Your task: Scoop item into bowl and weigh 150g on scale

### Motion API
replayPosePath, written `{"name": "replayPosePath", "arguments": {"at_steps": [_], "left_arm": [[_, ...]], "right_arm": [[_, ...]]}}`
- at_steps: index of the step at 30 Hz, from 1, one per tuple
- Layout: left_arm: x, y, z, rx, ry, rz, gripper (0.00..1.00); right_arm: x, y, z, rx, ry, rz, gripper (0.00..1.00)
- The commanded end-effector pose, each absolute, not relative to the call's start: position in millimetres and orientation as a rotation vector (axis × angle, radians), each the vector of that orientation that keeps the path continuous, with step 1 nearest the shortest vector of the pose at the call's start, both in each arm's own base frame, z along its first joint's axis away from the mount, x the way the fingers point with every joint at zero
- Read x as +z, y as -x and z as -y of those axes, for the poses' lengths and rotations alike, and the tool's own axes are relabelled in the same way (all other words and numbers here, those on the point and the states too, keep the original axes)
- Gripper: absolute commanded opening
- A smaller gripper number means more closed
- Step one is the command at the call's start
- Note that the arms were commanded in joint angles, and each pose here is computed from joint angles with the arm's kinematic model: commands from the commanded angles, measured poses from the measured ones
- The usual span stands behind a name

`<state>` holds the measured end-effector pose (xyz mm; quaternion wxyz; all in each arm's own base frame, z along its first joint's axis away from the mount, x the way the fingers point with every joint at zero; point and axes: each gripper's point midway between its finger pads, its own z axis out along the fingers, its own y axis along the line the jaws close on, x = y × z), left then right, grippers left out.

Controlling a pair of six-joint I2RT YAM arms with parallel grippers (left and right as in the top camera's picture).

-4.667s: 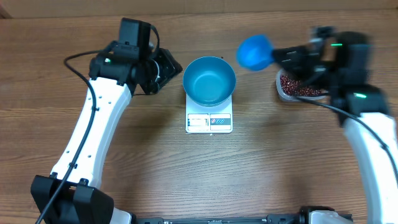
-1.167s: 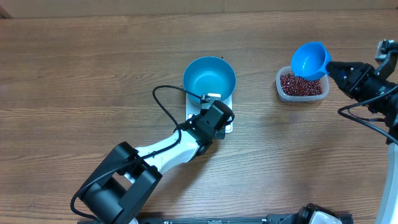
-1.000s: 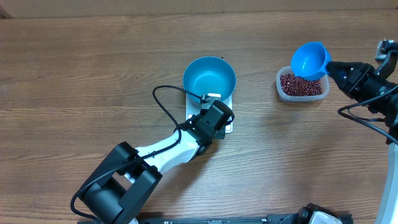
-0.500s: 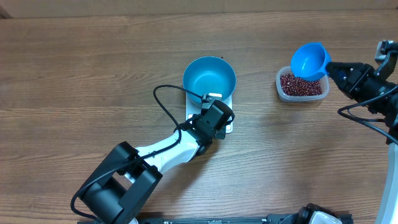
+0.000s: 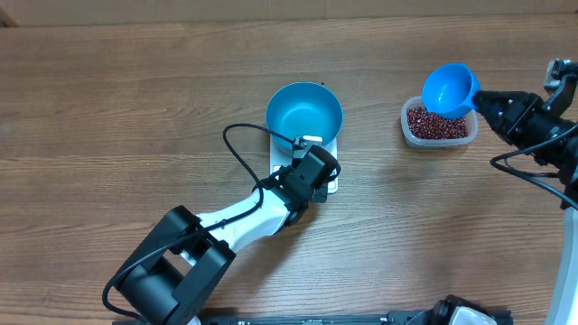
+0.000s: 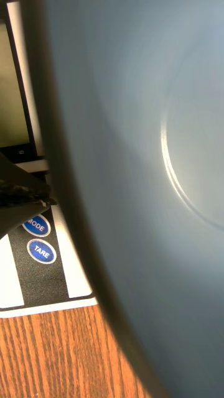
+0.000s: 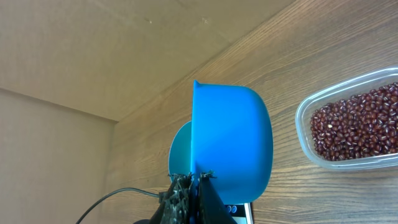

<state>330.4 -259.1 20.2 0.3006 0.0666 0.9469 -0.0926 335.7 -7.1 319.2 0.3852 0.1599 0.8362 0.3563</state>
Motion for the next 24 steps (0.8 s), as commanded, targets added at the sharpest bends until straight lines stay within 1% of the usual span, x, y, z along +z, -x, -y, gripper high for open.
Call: {"name": "replayPosePath", "arguments": {"at_steps": [1,4,8,12,17,24], "left_arm": [[9,-323,255,-0.221,-0.211,-2.552,0.04],[8,-323,253,-0.209,-0.208,-2.554,0.04],[-7,-324,246,-0.212,-0.127,-2.598,0.04],[-2,-326,253,-0.248,-0.168,-2.588,0.04],[26,-321,272,-0.275,-0.357,-2.503,0.04],[72,-321,280,-0.284,-0.364,-2.382,0.04]], "right_arm": [[326,-336,10,0.89,-0.399,-2.112,0.04],[326,-335,10,0.895,-0.397,-2.112,0.04],[327,-335,9,0.904,-0.395,-2.113,0.04],[327,-335,9,0.903,-0.395,-2.113,0.04],[328,-336,9,0.898,-0.388,-2.106,0.04],[328,-336,9,0.898,-0.387,-2.105,0.04]]}}
